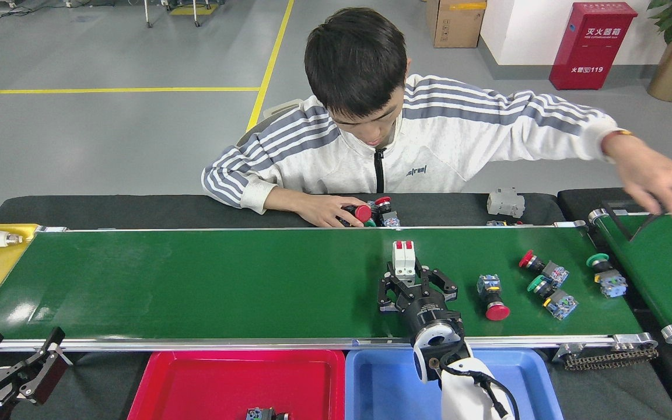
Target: Pick switch part from conveyor to tray
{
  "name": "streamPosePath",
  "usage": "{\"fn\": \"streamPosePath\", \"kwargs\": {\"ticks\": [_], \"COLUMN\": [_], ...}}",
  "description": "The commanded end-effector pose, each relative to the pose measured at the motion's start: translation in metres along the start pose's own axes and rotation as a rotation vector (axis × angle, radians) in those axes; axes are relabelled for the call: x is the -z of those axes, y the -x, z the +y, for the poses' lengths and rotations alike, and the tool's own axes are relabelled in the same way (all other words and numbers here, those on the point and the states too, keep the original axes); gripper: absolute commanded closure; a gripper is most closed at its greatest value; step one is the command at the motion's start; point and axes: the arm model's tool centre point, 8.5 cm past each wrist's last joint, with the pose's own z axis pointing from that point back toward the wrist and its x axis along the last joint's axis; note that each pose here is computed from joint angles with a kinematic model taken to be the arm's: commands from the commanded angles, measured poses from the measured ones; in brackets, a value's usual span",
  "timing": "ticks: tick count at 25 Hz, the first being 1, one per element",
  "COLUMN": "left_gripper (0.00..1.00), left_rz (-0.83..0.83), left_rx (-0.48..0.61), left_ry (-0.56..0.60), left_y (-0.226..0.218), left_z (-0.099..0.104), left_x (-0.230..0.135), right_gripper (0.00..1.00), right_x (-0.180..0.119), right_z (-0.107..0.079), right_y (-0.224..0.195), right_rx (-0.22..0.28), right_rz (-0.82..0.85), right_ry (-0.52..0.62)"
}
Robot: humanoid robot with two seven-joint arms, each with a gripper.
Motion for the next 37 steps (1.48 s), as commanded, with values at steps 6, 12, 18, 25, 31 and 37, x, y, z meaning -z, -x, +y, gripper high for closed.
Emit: {"fn": "streamPosePath", "kwargs": {"ticks": [6,12,18,25,31,37], "left_gripper": [0.00,0.00,0.00,0.00,0.00,0.00], "left_rz": [0.008,0.016,0.000,0.001,-0.013,-0.021], "left_rx": [0.009,-0.004,-0.003,-0.007,-0.008,-0.004], "left_ry": [-0.027,-0.021,-0.023,-0.025,-0.027,-0.029], "left_y": [0.005,0.004,0.000,-0.001,-0.002,-0.002], "left_z": [0.010,0.005,0.005,0.005,0.006,0.008], "left_x": [0.000,-0.004,-0.001,0.001,0.001,0.003], "right_gripper": [0.92,0.01,0.02,0.02,0.02,0.47], "right_x": [-0.126,-0.182,-0.162,-0.110,-0.072,-0.032], "right_z": [-0.011,0.010,0.006,0.004,0.008,0.012], "right_y": [0.041,0.097,0.102,0.049,0.013,-0.008], "right_rx": [-0.007,0.029,0.203,0.124,0.086,0.061], "right_rz": [-0.322,-0.468,-0.164,0.082,0.087,0.104], "right_ry": [0.126,0.100,0.154,0.048,-0.034,-0.096]}}
